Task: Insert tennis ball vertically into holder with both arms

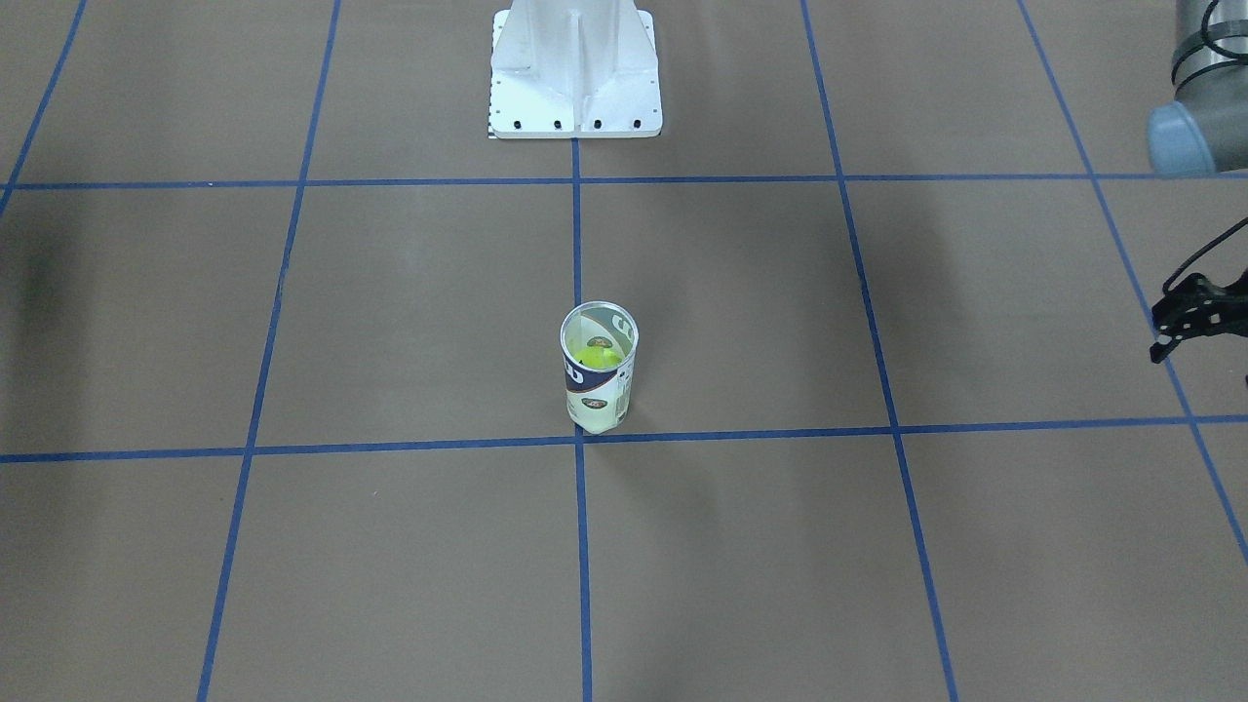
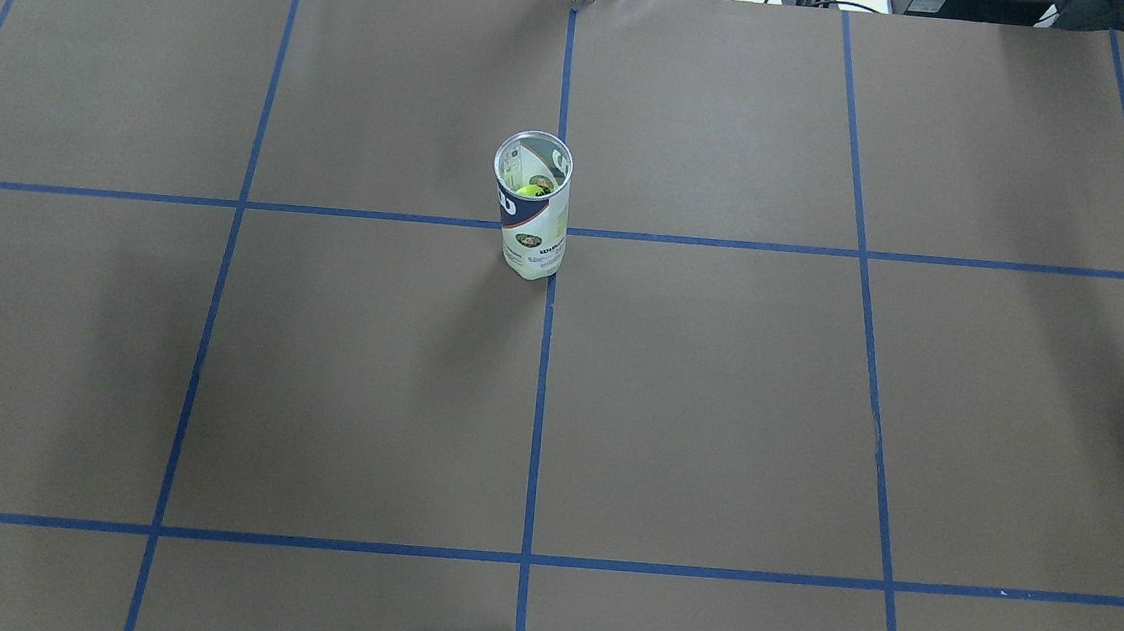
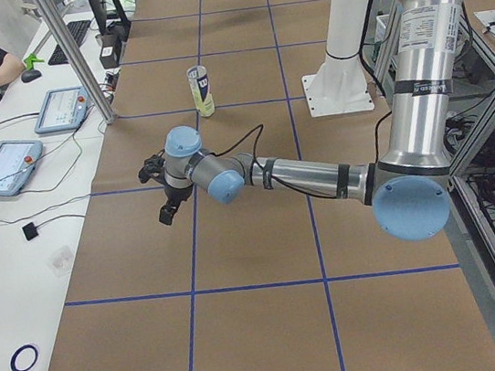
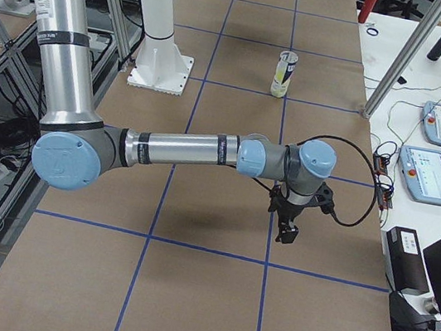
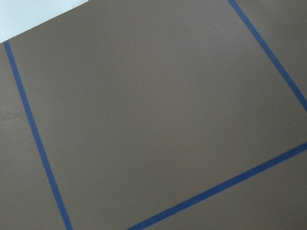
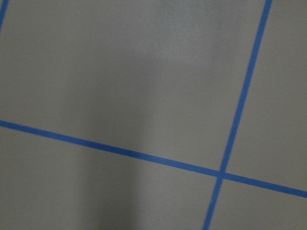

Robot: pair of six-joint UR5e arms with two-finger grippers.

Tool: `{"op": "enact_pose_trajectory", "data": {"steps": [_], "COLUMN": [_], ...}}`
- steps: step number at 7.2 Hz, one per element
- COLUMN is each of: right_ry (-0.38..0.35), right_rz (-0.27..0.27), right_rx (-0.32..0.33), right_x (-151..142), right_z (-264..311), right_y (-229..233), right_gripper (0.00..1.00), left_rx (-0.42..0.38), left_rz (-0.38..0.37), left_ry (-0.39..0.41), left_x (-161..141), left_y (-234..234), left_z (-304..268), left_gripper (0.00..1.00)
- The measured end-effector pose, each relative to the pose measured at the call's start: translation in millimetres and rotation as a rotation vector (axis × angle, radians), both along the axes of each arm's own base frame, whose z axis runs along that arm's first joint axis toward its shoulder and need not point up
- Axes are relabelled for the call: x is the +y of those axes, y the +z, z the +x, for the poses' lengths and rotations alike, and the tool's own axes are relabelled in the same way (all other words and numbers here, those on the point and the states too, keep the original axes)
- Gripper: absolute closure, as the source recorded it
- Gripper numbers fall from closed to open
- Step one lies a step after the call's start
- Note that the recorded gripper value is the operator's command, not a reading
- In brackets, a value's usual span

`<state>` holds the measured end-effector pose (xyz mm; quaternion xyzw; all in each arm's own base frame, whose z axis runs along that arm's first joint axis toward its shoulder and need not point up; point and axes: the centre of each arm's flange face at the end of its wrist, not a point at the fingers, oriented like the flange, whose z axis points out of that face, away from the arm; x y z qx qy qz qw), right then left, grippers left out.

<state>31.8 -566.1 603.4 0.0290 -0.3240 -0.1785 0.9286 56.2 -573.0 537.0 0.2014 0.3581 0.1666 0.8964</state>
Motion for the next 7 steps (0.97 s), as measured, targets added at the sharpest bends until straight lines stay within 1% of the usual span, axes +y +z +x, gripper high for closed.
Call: {"op": "enact_pose_trajectory", "data": {"steps": [1,2,3,4,5,6,7], "right_ry": [-0.013,-0.012,-0.007,0.017,0.069,0.115,0.146], "right_rz": [0.001,0.013,0.048,0.088,0.079,0.047,0.016], "right_rx": [-0.007,-0.016,-0.023,-0.026,-0.028,-0.049,-0.101], "right_x": [11,13,12,12,17,30,48], "right_z": [10,13,16,22,33,39,40], "right_y": [10,9,6,5,11,20,25], "right_gripper": [0.01,0.01,0.01,0.01,0.01,0.01,0.01], "left_rx": [-0.012,-0.019,-0.018,-0.009,-0.002,-0.001,0.000], "left_rz": [-0.020,-0.066,-0.127,-0.196,-0.246,-0.262,-0.268], "left_ry": [0.022,0.014,-0.015,-0.043,-0.050,-0.037,-0.029], "left_x": [3,8,17,28,40,52,62], "left_y": [11,28,48,67,83,96,105], "left_z": [-31,-59,-84,-107,-122,-129,-131], "left_gripper": [0.00,0.00,0.00,0.00,0.00,0.00,0.00]}}
